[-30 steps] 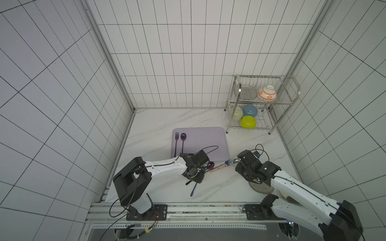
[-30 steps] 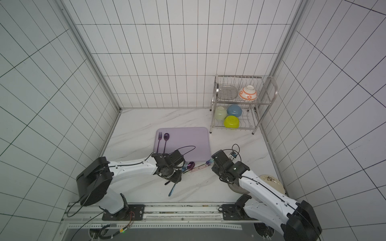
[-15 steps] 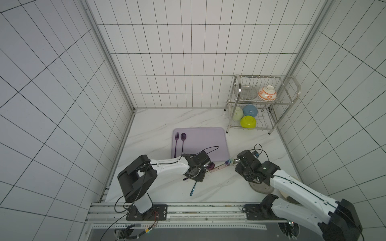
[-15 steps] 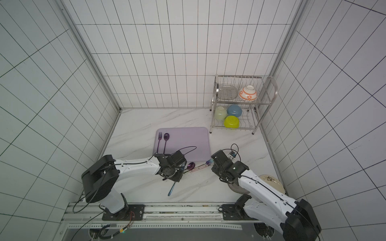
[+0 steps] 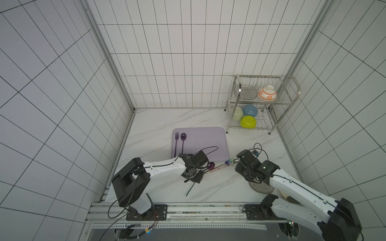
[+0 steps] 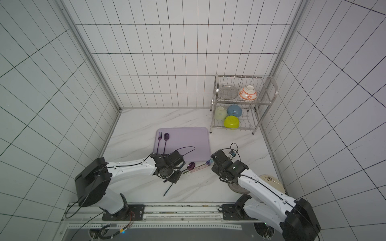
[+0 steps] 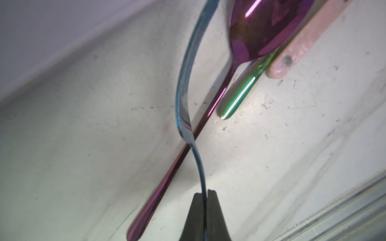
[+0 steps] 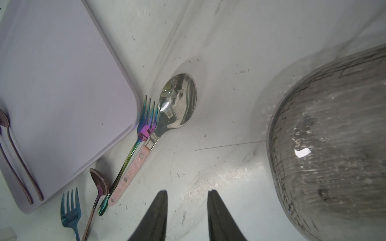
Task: Set the spoon and fork side by side
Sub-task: Pick up the fork at the center of the board, then place the fork on the tray.
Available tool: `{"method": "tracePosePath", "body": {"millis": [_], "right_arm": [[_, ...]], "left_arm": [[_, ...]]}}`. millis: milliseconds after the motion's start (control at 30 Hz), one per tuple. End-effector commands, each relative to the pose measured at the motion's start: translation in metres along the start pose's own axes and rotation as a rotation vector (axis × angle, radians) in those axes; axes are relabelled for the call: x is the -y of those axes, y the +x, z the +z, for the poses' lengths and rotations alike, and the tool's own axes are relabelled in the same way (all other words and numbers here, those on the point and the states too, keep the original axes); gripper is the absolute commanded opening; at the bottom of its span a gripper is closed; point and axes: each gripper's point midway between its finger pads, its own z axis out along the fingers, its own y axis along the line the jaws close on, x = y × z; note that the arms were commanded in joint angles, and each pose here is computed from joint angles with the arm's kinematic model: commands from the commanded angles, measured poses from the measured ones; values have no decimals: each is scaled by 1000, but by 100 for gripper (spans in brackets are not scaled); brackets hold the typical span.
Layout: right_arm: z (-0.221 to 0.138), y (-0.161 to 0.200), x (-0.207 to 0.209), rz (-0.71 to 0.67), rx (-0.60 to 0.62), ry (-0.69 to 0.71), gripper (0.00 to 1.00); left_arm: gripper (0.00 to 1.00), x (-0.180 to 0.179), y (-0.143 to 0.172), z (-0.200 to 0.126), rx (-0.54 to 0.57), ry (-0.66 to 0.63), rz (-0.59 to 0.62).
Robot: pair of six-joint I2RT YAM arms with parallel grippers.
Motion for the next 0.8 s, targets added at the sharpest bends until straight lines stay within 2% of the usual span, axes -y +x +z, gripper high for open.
{"method": "tracePosePath", "body": {"millis": [0,200,433,567,767], "right_arm": [[-6,-7,-3,-22,33,8,35],[-8,-10,-5,-33,46,5,35],[-14,-17,-11,-89,67,3,35],[-17,-21,-18,-133,70,-2,35],[-18,-26,-26,-209,65,0,35]], "left_arm": [[0,9,0,-18,18,78,35],[0,12,-17,-47,92,244,-29],[0,-23,-93,-82,240,396,-229],[0,-44,-140,-79,278,418,-329],[0,-72,-187,-44,246,367,-395]]}}
